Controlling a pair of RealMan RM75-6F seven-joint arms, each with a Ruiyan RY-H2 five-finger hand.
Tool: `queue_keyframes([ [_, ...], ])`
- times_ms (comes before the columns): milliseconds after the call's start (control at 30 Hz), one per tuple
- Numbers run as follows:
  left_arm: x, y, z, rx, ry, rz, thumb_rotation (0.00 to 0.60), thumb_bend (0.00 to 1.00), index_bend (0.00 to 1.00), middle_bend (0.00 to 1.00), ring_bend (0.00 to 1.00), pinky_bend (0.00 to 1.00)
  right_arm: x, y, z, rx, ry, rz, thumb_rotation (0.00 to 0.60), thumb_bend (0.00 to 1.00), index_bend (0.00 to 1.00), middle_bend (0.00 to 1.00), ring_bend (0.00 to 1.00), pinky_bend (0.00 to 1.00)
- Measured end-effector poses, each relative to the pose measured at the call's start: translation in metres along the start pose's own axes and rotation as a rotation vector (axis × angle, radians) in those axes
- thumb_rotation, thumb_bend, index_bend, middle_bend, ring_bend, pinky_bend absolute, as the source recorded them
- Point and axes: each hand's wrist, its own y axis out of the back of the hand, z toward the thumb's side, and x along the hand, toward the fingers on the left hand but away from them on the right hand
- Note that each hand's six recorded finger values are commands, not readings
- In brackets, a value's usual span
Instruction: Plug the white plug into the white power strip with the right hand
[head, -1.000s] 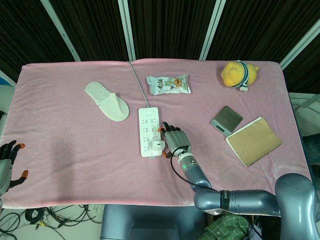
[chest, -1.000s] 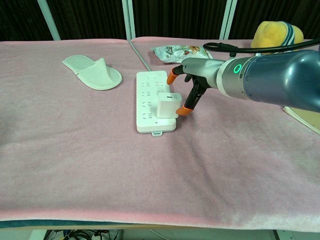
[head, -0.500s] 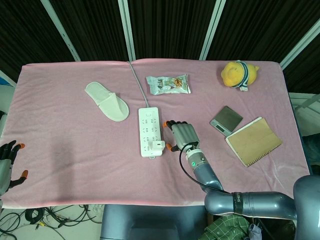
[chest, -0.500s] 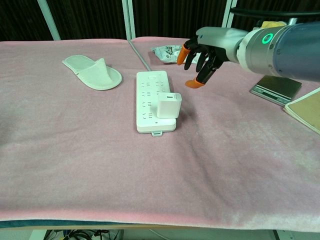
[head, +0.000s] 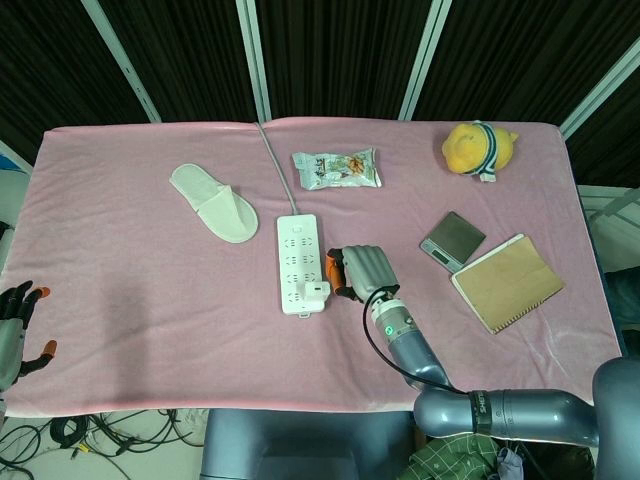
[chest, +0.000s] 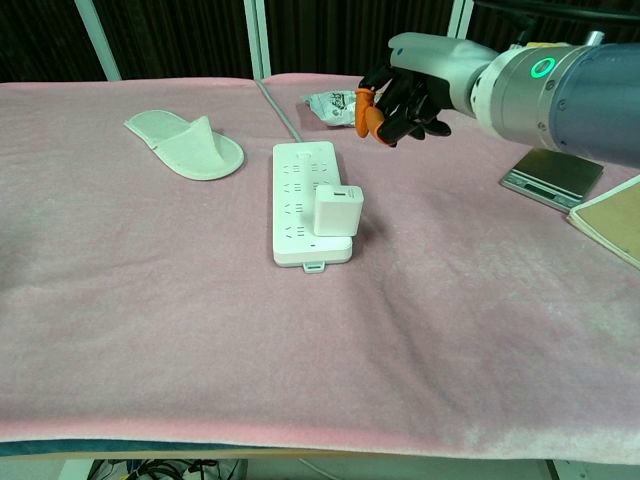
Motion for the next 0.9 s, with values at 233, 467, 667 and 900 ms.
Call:
queue_keyframes([
  [233,0.000,-0.001,0.000,-0.003,0.000,-0.007,0.600,0.34,0.14,0.03,0.00,0.00,-0.003,-0.008,0.012,0.011,0.023,-0.006,0.600,0.64,0.88,0.78,0.83,0.88],
  [467,0.001,-0.001,-0.001,-0.005,0.000,-0.009,0.600,0.34,0.14,0.03,0.00,0.00,-0.010,-0.022,0.020,0.087,0.009,0.050,0.600,0.64,0.91,0.80,0.85,0.88],
  [667,0.001,0.000,-0.001,-0.010,0.000,-0.013,0.600,0.34,0.14,0.03,0.00,0.00,-0.021,-0.034,0.023,0.162,-0.036,0.115,0.600,0.64,0.91,0.80,0.85,0.88],
  [900,0.001,-0.001,-0.001,-0.006,-0.003,-0.015,0.600,0.34,0.14,0.03,0.00,0.00,-0.024,-0.043,0.020,0.187,-0.067,0.147,0.600,0.64,0.92,0.80,0.85,0.88],
])
